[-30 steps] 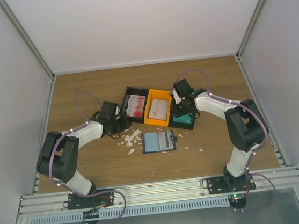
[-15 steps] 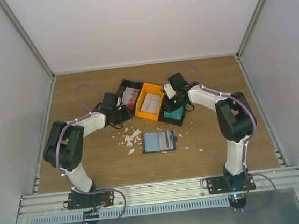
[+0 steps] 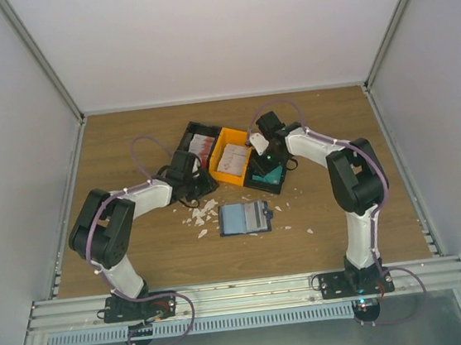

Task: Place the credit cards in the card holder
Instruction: Pick up the credit card from the storage box.

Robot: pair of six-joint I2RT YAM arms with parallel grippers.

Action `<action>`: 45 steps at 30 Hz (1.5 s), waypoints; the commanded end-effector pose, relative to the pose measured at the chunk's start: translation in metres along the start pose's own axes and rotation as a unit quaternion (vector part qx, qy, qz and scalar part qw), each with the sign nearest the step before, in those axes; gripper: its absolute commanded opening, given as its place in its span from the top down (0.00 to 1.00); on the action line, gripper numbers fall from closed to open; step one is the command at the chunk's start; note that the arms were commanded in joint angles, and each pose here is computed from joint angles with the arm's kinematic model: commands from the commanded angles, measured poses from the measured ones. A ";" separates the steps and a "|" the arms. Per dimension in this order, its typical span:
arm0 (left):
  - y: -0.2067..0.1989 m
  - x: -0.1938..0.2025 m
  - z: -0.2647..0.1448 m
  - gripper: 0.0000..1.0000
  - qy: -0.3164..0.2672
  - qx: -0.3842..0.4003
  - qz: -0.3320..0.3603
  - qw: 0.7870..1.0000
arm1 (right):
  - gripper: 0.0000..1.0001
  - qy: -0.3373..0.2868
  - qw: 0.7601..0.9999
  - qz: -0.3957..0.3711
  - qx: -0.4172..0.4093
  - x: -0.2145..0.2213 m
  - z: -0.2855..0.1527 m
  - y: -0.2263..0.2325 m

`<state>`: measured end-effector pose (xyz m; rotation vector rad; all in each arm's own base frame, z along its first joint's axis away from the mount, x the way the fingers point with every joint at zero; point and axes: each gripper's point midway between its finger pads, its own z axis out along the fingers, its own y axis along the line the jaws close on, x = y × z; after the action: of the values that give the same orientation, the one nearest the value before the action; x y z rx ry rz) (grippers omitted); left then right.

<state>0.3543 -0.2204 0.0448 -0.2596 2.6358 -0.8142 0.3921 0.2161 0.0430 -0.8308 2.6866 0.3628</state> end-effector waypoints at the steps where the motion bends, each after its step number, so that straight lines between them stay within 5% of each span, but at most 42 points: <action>1: -0.022 0.000 0.005 0.66 -0.021 0.017 0.008 1.000 | 0.49 0.052 0.998 -0.008 0.016 0.022 0.016 -0.010; 20: -0.046 0.009 0.039 0.70 -0.009 0.000 0.039 0.999 | 0.56 0.039 0.996 -0.019 -0.077 0.021 -0.004 0.027; 31: -0.047 0.009 0.042 0.70 -0.005 0.000 0.044 0.999 | 0.66 0.025 0.997 -0.014 -0.073 0.017 -0.023 0.033; 45: -0.050 0.006 0.042 0.70 -0.006 0.001 0.045 0.999 | 0.66 0.027 0.997 -0.020 -0.074 0.030 -0.039 0.053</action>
<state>0.3511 -0.2736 0.0287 -0.1679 2.6895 -0.7640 0.3537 0.2278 0.0716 -0.9331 2.6696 0.5089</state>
